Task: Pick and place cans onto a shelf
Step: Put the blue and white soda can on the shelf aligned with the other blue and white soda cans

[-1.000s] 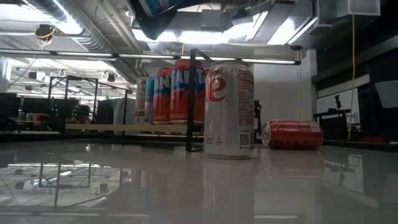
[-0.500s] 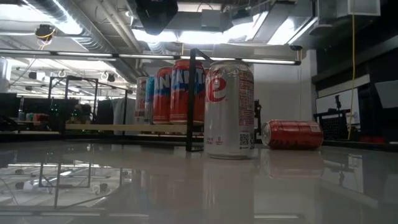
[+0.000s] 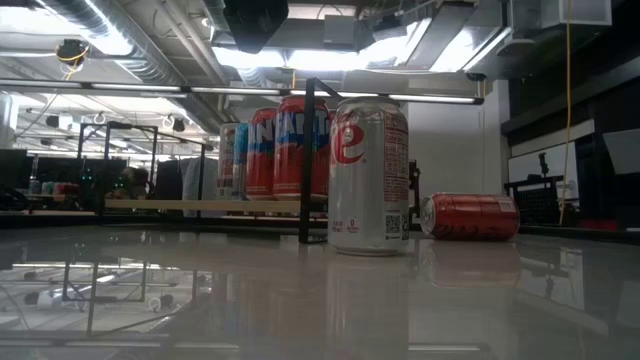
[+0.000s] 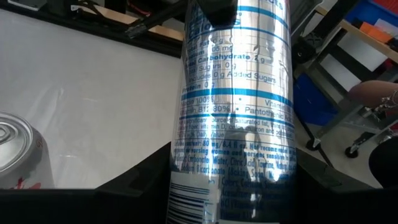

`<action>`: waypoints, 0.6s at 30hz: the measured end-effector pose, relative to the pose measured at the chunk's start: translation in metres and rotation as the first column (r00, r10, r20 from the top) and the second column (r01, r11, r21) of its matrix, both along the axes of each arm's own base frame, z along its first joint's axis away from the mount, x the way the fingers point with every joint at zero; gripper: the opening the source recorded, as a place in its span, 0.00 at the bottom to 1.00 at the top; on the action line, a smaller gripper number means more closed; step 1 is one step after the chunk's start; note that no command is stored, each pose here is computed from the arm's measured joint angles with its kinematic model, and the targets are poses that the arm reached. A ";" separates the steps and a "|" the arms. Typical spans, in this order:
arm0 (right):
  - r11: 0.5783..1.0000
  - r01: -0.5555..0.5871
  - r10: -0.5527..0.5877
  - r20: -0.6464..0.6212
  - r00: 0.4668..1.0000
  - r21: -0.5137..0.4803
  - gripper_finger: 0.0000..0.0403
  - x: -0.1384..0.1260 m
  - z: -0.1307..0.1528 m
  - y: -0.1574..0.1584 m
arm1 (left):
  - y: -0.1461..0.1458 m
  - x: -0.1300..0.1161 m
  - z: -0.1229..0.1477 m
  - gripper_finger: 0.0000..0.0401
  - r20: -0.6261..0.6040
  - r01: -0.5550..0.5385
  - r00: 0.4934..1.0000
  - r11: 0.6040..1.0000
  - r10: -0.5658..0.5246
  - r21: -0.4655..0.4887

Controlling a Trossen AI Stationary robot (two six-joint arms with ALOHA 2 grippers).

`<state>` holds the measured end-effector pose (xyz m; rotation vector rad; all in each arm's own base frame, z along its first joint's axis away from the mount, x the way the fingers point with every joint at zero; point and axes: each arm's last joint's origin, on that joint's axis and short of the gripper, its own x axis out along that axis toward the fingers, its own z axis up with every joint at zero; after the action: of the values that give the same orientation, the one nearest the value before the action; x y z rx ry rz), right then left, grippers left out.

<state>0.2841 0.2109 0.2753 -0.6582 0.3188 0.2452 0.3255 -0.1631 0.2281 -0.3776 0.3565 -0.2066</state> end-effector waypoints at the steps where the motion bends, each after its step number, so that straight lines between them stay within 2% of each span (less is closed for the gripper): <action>1: 1.000 0.000 0.000 0.001 1.000 0.000 0.74 0.000 0.000 0.000 | 0.000 0.000 0.000 0.54 0.000 0.000 1.000 1.000 0.000 0.000; 10: 1.000 0.001 -0.001 0.001 1.000 0.000 0.56 0.000 0.000 0.000 | 0.000 0.000 0.000 0.54 -0.002 0.006 1.000 1.000 -0.006 0.002; 18: 1.000 0.005 -0.005 0.005 1.000 0.002 0.56 0.000 0.000 0.000 | 0.000 0.000 0.000 0.60 0.000 0.001 1.000 1.000 -0.001 0.002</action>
<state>0.2844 0.2107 0.2758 -0.6561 0.3149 0.2389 0.3254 -0.1633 0.2281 -0.3755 0.3566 -0.2075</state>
